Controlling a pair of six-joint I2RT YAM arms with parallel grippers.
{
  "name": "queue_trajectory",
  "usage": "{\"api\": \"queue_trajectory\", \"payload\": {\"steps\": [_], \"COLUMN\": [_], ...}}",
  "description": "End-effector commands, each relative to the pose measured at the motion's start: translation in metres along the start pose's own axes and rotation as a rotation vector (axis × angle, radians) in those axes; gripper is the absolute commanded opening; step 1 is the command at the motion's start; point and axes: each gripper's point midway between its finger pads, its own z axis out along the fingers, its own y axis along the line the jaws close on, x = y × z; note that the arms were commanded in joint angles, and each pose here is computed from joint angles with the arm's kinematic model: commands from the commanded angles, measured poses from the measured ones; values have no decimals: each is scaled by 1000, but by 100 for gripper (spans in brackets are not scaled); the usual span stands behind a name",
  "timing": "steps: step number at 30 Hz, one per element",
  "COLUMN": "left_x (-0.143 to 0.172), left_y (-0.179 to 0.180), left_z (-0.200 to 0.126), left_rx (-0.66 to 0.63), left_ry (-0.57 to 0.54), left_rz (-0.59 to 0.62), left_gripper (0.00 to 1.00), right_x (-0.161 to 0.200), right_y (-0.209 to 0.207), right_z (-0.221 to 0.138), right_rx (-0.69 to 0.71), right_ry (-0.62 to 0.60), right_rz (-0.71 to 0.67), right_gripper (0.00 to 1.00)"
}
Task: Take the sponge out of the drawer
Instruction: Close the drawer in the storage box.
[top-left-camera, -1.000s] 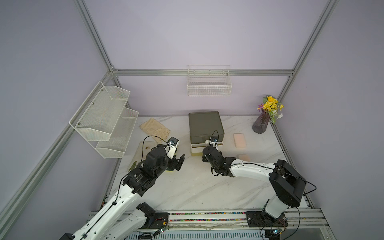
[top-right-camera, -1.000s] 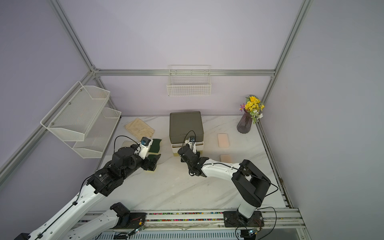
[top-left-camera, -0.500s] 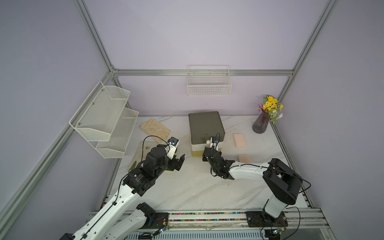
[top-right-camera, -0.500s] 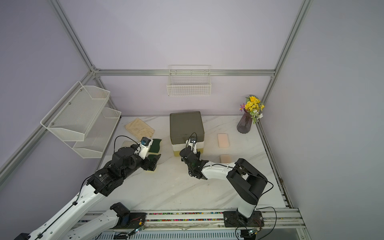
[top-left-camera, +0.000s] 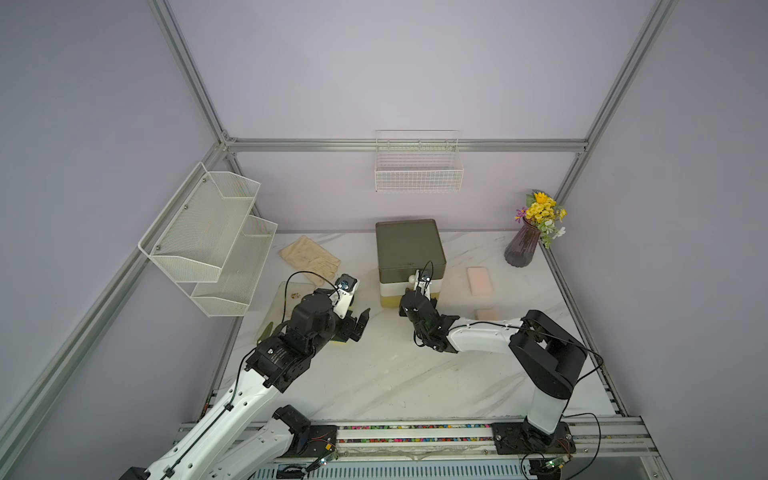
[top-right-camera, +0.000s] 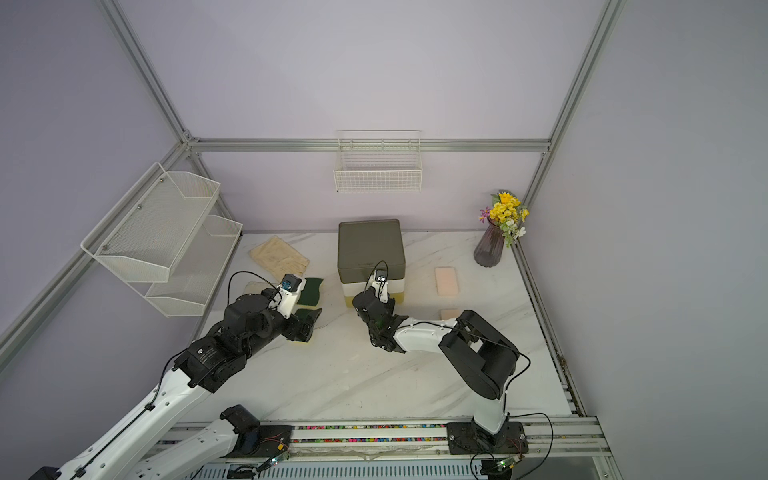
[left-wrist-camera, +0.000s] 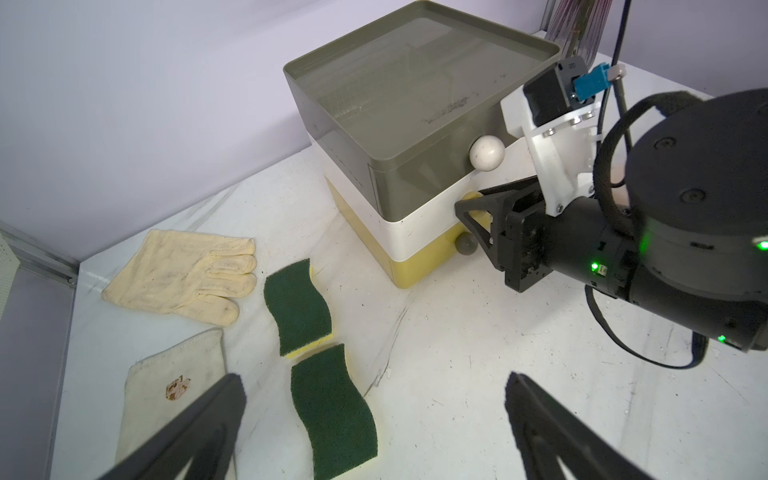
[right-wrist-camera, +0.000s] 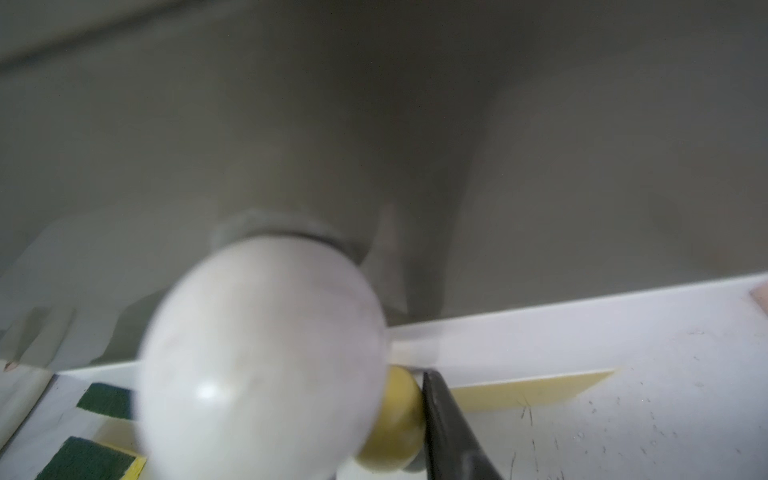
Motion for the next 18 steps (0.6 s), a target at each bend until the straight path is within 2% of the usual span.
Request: {"api": "queue_trajectory", "payload": {"steps": [1,8,14,18], "left_x": [-10,-11,-10,-9], "left_y": [2,3,3,3], "left_z": [-4,-4,-3,-2], "left_rx": [-2,-6,-6,-10], "left_ry": [-51,-51,-49,-46], "left_rz": [-28,-29,-30,-34], "left_gripper": [100,100,100,100], "right_x": [7,10,8,0], "right_y": [-10,-6,-8,-9], "right_z": [29,34,23,11], "right_rx": [5,-2,-23,-39], "right_ry": [28,40,55,54], "right_rz": [23,29,58,70], "right_gripper": [27,33,52,62]}}
